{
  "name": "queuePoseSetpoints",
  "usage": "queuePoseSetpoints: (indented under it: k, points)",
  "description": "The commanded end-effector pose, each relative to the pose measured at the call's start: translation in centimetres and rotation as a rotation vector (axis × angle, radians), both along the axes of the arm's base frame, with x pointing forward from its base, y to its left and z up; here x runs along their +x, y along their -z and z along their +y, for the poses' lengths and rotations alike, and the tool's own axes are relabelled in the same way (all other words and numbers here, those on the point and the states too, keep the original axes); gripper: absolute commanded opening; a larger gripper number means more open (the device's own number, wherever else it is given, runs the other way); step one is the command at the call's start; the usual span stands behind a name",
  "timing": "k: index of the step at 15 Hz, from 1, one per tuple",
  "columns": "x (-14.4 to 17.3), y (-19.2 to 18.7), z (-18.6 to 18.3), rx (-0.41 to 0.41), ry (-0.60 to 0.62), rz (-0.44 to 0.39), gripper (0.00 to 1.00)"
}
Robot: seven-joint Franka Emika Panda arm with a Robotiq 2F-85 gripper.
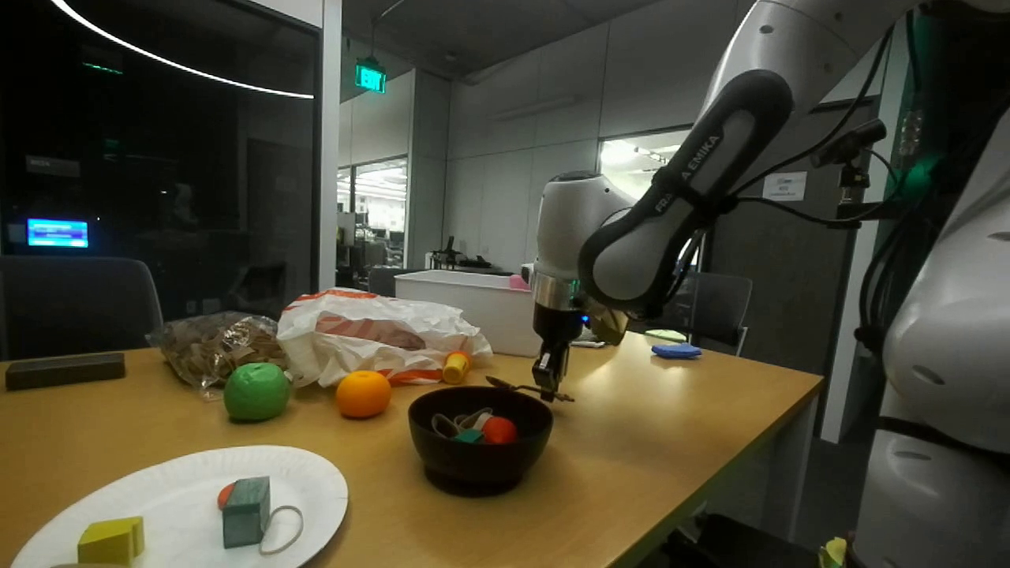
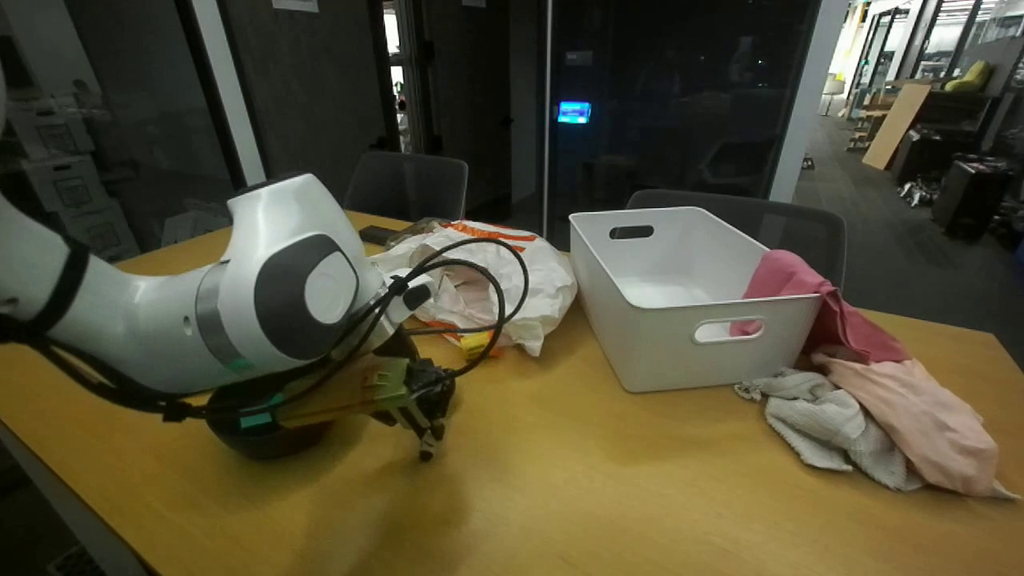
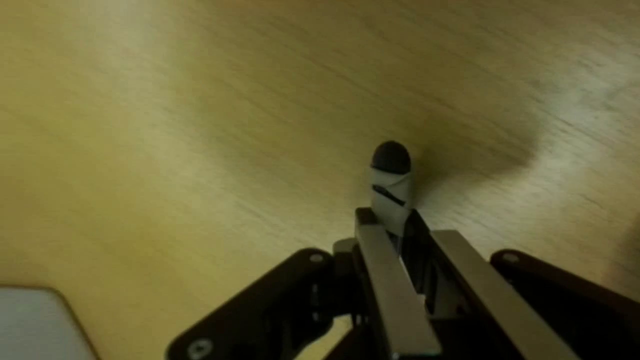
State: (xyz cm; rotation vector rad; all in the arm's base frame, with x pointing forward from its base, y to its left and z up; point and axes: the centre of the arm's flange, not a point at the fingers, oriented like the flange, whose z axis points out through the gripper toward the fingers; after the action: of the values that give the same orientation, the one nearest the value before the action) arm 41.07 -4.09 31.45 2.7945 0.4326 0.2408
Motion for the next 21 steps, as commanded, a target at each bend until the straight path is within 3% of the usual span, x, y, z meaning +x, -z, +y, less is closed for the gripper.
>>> queuePoseSetpoints:
  k: [1,5,10,16,21]
  points:
    - [-0.3,-2.1,0.6,-0.139,-0.051,-0.129,0.11]
    - [-0.8,-4.1,2.0,-0.303,-0.152,-0.227,0.11]
    - [-2.0,-6.6,4.6,-0.545,-0.315,-0.232,0.12]
    - [-3.9,-9.7,10.7,-0.842,-0.272,-0.029,0.12]
    - [-6.1,-10.5,16.6,-1.054,-0.267,0.194,0.11]
